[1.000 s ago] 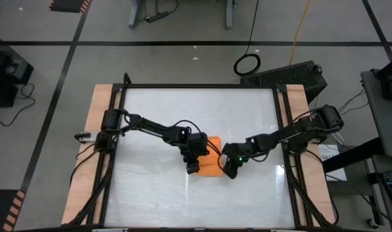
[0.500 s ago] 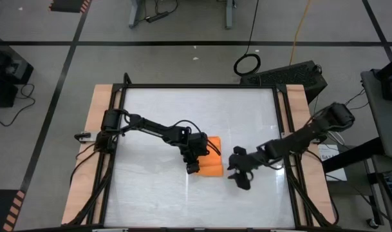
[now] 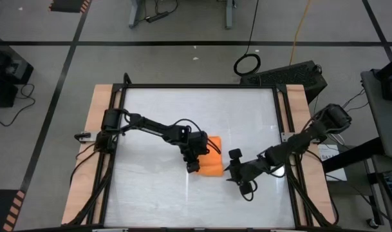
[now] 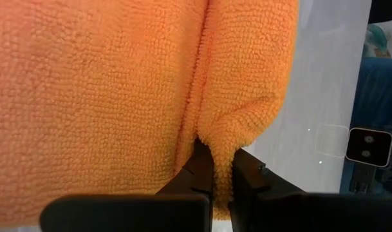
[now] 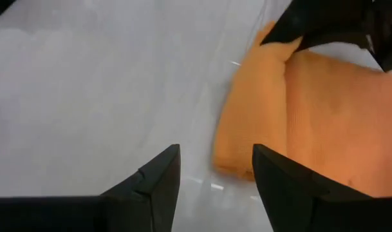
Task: Roll towel
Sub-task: Roll the towel
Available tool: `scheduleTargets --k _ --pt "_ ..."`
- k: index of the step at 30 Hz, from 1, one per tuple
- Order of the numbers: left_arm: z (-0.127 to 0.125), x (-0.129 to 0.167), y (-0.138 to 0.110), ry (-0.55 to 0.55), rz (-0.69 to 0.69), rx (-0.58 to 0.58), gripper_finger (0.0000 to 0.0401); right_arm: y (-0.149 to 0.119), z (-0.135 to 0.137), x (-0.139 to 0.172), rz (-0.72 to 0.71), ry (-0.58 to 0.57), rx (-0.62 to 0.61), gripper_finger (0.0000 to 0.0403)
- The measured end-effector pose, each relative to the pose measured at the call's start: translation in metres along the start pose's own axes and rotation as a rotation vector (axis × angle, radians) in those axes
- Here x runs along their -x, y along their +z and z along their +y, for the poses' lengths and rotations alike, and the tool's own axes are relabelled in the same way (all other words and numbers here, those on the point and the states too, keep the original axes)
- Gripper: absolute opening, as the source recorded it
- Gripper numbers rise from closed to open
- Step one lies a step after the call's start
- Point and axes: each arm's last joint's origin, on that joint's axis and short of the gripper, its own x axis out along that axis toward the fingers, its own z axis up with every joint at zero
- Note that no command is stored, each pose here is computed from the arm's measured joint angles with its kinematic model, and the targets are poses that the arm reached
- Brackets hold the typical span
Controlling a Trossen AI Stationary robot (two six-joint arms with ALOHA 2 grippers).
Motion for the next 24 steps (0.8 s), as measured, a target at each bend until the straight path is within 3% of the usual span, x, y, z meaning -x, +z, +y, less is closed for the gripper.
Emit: scheduleTargets --k 5,13,24 --pt "0.006 0.005 0.003 -0.015 -0.005 0.016 0.0019 -0.004 -0.004 -0.014 0.020 -0.020 0.020 0.0184" --pt "0.013 0.011 0.006 -0.030 -0.014 0.026 0.0019 -0.008 -0.008 -0.022 0.044 -0.148 0.054 0.0184" --pt "0.023 0.019 0.010 -0.054 -0.027 0.050 0.0019 -0.009 -0.024 -0.025 0.063 -0.163 0.030 0.0184"
